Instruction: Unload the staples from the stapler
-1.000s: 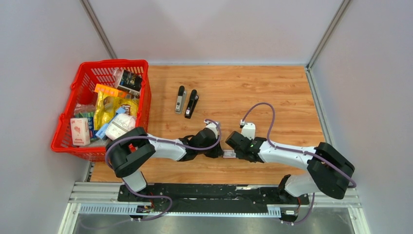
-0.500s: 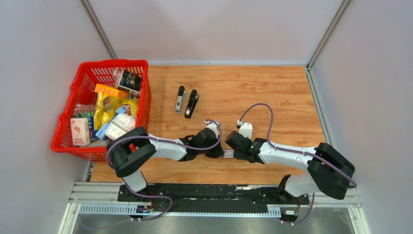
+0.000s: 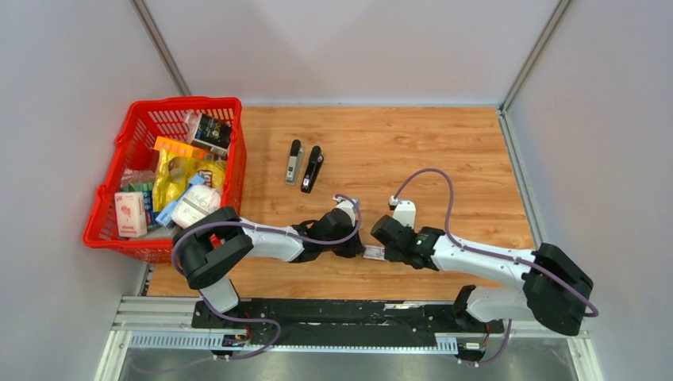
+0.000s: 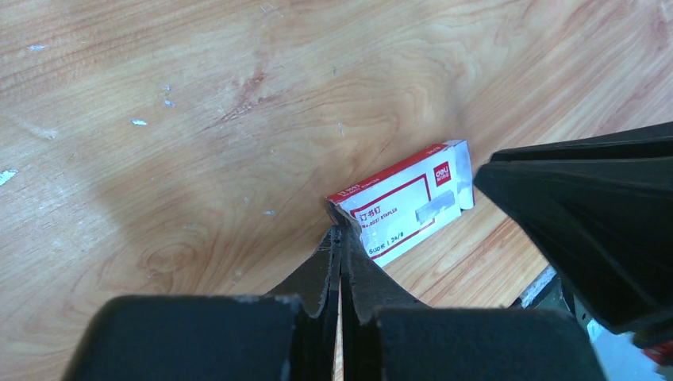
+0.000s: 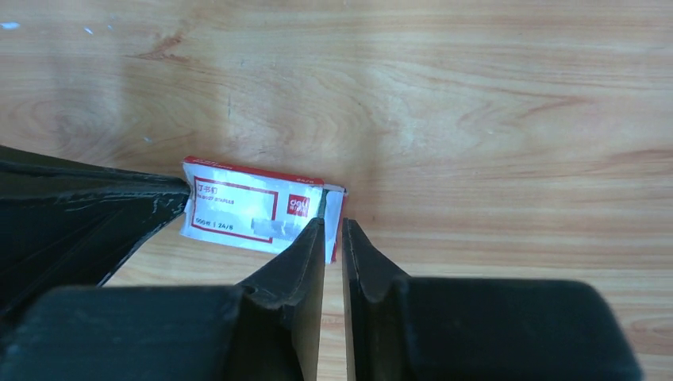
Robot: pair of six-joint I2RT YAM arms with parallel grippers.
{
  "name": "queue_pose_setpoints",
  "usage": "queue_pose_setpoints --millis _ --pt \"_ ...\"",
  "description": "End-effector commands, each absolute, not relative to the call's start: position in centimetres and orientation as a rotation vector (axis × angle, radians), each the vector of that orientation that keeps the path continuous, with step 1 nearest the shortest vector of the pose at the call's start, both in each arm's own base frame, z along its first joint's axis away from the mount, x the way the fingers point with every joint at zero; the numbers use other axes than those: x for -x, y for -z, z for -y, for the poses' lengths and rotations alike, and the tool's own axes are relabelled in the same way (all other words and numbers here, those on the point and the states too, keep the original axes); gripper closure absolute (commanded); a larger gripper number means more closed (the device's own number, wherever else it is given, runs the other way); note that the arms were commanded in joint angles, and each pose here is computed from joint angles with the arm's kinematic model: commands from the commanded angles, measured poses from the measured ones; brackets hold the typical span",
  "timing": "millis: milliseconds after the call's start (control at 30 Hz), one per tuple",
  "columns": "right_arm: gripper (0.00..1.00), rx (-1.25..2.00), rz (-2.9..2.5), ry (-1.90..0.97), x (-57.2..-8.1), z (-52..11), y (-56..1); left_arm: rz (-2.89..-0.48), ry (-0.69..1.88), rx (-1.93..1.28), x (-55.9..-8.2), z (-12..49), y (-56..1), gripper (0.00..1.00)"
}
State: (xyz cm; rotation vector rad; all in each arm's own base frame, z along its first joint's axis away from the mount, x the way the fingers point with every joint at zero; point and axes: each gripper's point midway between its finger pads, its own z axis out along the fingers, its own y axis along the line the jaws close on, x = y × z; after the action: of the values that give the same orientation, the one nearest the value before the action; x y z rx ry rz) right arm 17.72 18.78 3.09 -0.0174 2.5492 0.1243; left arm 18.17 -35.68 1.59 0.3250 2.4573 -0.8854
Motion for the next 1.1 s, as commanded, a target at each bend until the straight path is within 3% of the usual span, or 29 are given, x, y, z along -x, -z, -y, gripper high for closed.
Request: queue_pose_setpoints --millis 0,300,467,1067 --pt "0.83 -0.047 -2.476 -0.130 -18.4 -18.2 -5.9 -2.688 0.628 -0.407 -14.5 30.2 4.1 1.00" --pt "0.85 -0.111 -2.483 -0.059 -18.0 -15.9 -5.4 -2.684 0.620 -0.405 -14.5 30.0 3.8 1.00" --pt "1.00 -0.140 -2.510 -0.065 -17.8 -16.2 -4.3 -2.684 0.623 -0.401 -14.5 30.0 3.8 1.00" --pt "1.00 -0.130 -2.571 -0.167 -18.3 -19.8 -1.6 -2.680 0.643 -0.393 -14.4 30.2 3.7 1.00"
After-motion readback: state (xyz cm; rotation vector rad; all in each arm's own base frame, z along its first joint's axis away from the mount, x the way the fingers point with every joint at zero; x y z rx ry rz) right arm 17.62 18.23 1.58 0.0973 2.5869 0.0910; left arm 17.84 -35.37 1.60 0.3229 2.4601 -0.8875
